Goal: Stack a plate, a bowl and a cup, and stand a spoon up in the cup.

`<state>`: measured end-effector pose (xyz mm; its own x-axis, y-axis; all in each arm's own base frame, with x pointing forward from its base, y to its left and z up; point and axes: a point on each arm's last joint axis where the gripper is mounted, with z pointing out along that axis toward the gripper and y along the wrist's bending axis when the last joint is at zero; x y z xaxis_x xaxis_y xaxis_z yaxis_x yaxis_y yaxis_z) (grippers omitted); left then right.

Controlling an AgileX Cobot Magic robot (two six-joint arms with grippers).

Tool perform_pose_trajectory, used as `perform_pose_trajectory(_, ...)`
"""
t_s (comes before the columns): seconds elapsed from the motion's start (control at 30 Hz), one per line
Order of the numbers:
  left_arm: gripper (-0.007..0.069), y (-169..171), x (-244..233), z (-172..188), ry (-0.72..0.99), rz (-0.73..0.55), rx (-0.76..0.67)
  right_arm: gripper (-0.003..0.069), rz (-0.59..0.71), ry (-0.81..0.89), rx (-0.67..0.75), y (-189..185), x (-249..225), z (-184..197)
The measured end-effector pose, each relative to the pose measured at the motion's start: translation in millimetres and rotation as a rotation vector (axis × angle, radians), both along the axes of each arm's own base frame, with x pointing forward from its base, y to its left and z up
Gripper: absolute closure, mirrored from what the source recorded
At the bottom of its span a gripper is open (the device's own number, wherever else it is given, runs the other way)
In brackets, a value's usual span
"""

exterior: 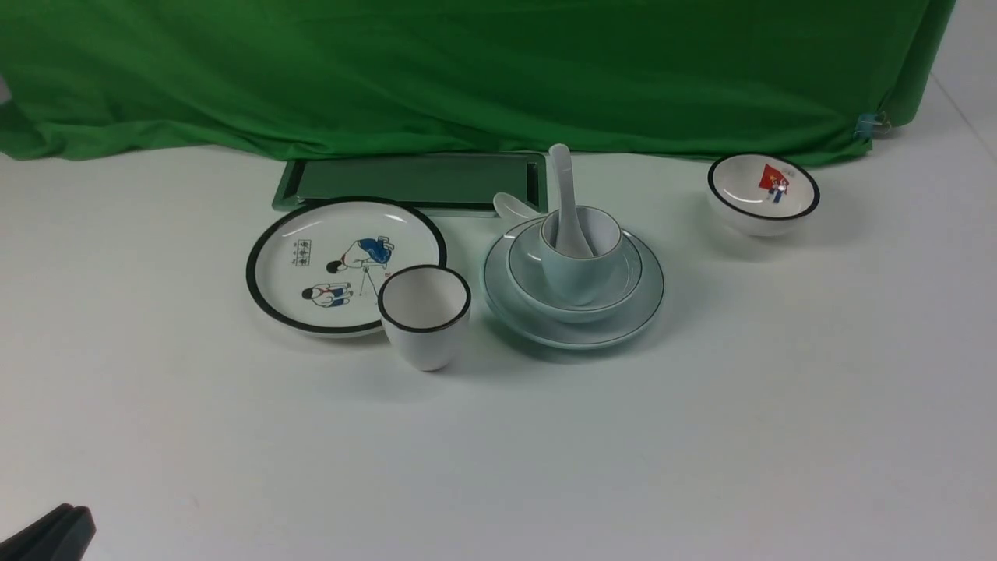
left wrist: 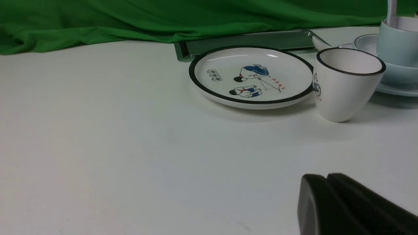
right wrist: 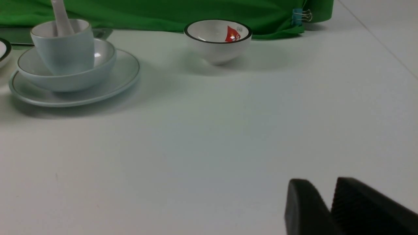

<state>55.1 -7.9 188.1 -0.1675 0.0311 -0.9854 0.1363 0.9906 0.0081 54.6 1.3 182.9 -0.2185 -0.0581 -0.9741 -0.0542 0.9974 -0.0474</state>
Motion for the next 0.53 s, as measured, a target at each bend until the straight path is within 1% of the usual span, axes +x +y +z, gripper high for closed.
perform_pose_trajectory(0.53,0.0657,0.0,0.0,0.0,0.000,0.000,0.000,0.0458,0.000,0.000,0.000,0.0,0.0,0.0)
